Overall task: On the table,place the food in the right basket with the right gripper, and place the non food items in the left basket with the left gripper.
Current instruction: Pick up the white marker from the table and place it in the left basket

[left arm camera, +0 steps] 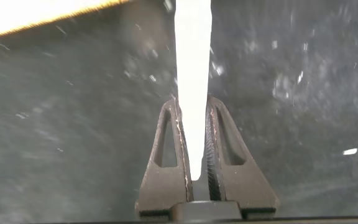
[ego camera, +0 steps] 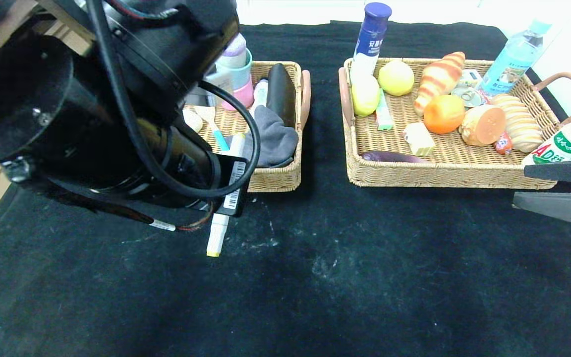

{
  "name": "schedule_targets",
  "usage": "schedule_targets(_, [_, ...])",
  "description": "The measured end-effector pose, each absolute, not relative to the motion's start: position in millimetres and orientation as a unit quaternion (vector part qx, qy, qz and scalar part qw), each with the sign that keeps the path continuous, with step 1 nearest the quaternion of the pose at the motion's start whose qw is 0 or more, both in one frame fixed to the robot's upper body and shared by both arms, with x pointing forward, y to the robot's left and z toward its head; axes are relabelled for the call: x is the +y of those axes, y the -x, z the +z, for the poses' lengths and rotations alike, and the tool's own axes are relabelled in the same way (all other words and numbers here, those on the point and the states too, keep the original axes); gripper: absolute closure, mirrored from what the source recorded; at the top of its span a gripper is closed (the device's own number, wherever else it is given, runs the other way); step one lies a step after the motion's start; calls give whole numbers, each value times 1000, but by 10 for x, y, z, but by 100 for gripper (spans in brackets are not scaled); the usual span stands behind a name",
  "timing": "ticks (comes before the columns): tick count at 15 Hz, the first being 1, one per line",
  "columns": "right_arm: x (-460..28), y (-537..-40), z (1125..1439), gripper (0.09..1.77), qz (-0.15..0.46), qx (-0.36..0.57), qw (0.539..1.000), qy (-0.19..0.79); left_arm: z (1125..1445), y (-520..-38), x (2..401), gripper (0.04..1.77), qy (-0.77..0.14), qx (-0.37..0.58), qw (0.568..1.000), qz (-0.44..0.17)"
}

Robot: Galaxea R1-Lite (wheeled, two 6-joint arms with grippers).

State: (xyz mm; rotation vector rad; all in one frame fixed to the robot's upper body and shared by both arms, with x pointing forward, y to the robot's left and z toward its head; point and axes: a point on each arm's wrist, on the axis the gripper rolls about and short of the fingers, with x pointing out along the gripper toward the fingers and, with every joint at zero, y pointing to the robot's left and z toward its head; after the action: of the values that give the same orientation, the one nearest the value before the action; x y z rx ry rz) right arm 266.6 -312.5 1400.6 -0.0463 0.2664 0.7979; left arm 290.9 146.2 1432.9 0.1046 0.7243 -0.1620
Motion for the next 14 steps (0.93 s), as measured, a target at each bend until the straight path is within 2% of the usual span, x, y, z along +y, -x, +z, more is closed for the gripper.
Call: schedule_targets(14, [-3129,-2669,14015,15,382,129,915,23,14784,-3317,2301,156,-17,223,972,-76])
